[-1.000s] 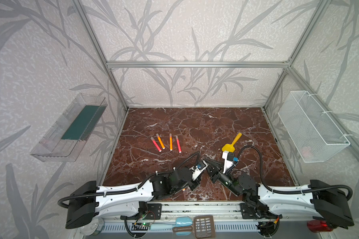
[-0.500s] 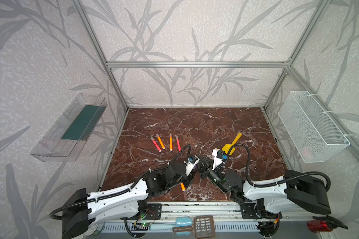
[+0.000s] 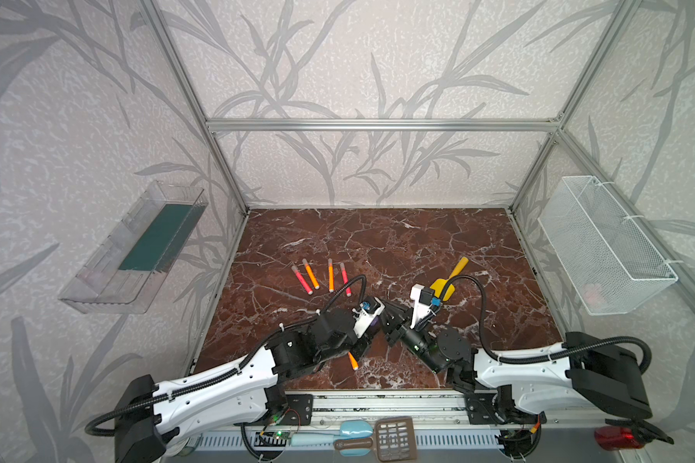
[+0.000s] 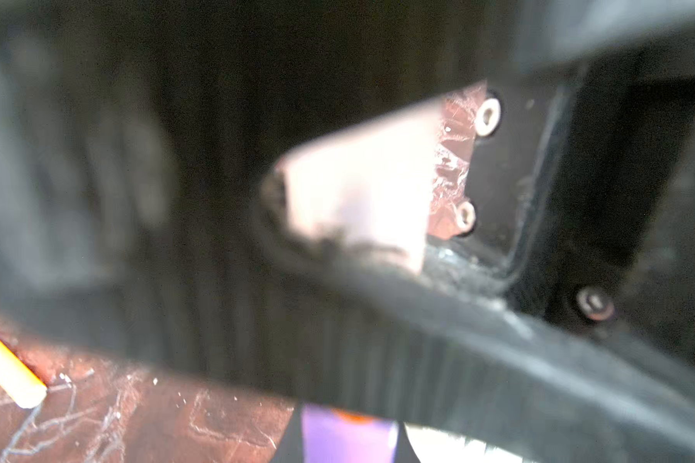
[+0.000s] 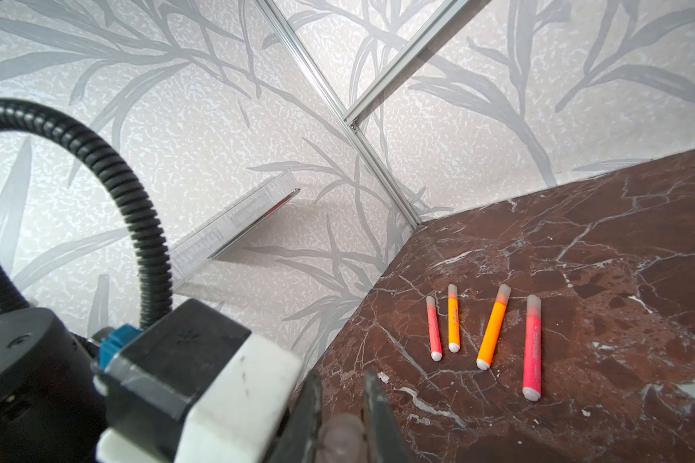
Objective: Insert the pens into the pen caps
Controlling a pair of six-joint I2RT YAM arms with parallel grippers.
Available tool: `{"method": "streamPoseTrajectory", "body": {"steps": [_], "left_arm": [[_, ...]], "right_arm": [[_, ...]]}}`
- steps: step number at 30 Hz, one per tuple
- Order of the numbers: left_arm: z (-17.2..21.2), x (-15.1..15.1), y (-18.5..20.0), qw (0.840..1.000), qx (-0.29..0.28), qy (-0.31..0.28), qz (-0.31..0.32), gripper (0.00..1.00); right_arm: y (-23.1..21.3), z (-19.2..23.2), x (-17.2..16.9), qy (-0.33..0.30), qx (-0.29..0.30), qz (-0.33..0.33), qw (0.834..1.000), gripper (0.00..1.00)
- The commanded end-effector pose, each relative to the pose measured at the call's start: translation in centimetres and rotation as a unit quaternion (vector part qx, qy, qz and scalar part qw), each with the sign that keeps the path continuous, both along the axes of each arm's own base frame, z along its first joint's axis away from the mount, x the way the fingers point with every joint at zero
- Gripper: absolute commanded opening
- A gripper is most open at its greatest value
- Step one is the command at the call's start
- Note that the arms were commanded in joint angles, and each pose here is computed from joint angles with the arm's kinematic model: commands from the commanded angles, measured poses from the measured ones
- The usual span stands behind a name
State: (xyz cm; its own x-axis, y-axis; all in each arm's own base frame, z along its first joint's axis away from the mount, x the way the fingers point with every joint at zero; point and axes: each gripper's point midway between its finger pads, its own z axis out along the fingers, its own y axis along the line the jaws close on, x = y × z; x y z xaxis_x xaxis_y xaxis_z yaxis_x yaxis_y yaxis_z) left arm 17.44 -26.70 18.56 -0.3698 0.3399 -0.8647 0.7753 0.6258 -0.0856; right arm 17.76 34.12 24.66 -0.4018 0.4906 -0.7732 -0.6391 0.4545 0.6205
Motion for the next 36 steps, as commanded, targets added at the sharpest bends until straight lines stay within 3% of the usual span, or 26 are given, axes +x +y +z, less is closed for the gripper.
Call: {"method": "streamPoseTrajectory", "body": {"steps": [1, 6, 15, 18, 23, 26, 34, 36], "left_arm": [[22.8, 6.0, 5.0, 0.905, -0.324, -0.206, 0.183, 0.00], [23.5, 5.4, 5.4, 0.899, -0.339, -0.217, 0.174, 0.00], [23.7, 4.6, 5.9, 0.891, -0.353, -0.234, 0.161, 0.00], [23.6, 4.5, 5.9, 0.891, -0.354, -0.235, 0.159, 0.00], [22.5, 4.6, 5.1, 0.900, -0.344, -0.223, 0.150, 0.00], [21.0, 5.1, 4.4, 0.909, -0.328, -0.210, 0.150, 0.00], [13.4, 6.2, 1.1, 0.940, -0.281, -0.144, 0.128, 0.00], [11.8, 6.1, 0.4, 0.945, -0.277, -0.128, 0.118, 0.00]], "right_arm": [[2.5, -14.1, -11.5, 0.065, -0.236, 0.257, 0.935, 0.00], [1.6, -14.3, -11.4, 0.062, -0.229, 0.250, 0.939, 0.00], [2.4, -15.1, -12.8, 0.059, -0.237, 0.293, 0.925, 0.00], [1.5, -15.0, -11.9, 0.054, -0.238, 0.265, 0.933, 0.00], [-1.1, -12.9, -8.9, 0.039, -0.256, 0.169, 0.951, 0.00], [-2.2, -10.8, -7.2, 0.027, -0.234, 0.133, 0.963, 0.00], [-4.3, -6.0, -1.9, 0.025, -0.193, 0.061, 0.979, 0.00], [-4.3, -4.5, -1.5, 0.013, -0.180, 0.055, 0.982, 0.05]]}}
